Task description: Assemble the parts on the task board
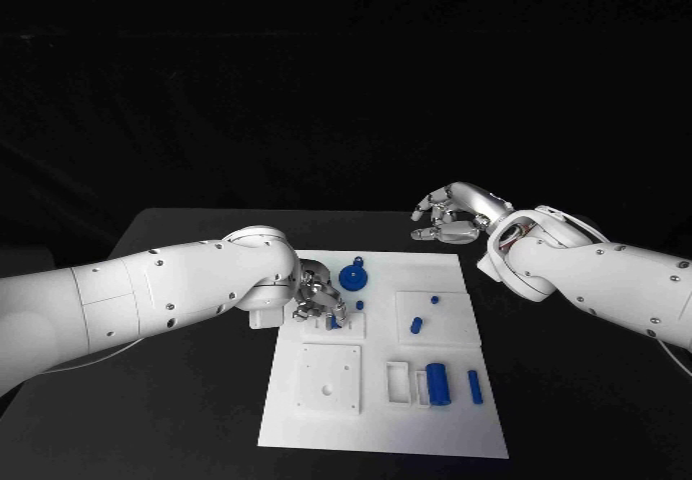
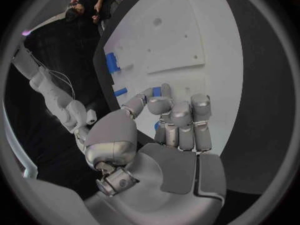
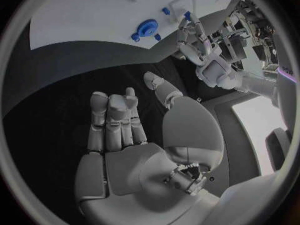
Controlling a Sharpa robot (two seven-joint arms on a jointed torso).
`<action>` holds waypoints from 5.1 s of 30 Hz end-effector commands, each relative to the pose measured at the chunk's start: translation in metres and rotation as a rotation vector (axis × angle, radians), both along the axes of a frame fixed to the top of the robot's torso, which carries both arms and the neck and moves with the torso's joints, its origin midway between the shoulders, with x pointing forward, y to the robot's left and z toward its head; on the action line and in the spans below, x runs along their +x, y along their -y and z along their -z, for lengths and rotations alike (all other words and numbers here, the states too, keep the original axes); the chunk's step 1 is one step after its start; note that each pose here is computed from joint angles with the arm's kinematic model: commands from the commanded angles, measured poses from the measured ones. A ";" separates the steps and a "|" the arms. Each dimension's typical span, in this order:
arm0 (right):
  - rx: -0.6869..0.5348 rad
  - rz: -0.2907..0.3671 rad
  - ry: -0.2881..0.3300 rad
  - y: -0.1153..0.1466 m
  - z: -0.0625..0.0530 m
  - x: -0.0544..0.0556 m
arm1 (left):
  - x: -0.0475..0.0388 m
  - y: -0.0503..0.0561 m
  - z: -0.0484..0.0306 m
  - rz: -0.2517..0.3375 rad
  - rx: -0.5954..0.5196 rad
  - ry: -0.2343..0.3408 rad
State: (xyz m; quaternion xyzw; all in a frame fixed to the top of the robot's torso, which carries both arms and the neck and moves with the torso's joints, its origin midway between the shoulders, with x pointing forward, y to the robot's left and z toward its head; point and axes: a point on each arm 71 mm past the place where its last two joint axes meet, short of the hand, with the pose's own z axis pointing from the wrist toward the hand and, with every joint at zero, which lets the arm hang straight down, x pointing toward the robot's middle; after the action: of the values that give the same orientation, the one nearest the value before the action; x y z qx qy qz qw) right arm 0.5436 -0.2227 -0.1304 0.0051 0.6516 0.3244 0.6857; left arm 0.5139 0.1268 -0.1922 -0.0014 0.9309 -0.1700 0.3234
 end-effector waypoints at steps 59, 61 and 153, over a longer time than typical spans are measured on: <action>-0.019 -0.026 -0.005 -0.007 0.001 -0.001 | 0.0113 0.000 -0.0005 0.016 0.085 0.003; -0.020 -0.026 -0.004 -0.007 0.001 -0.002 | 0.0112 0.001 -0.0003 0.019 0.086 0.001; -0.031 -0.043 -0.006 -0.010 0.001 -0.005 | 0.0112 0.010 0.0079 0.031 0.100 -0.007</action>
State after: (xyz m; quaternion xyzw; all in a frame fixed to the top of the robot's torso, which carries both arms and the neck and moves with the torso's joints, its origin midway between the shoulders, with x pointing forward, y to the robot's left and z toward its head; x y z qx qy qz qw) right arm 0.5393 -0.2134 -0.1305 -0.0117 0.6553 0.3290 0.6798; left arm 0.5264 0.1190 -0.1990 0.0260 0.9393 -0.1254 0.3183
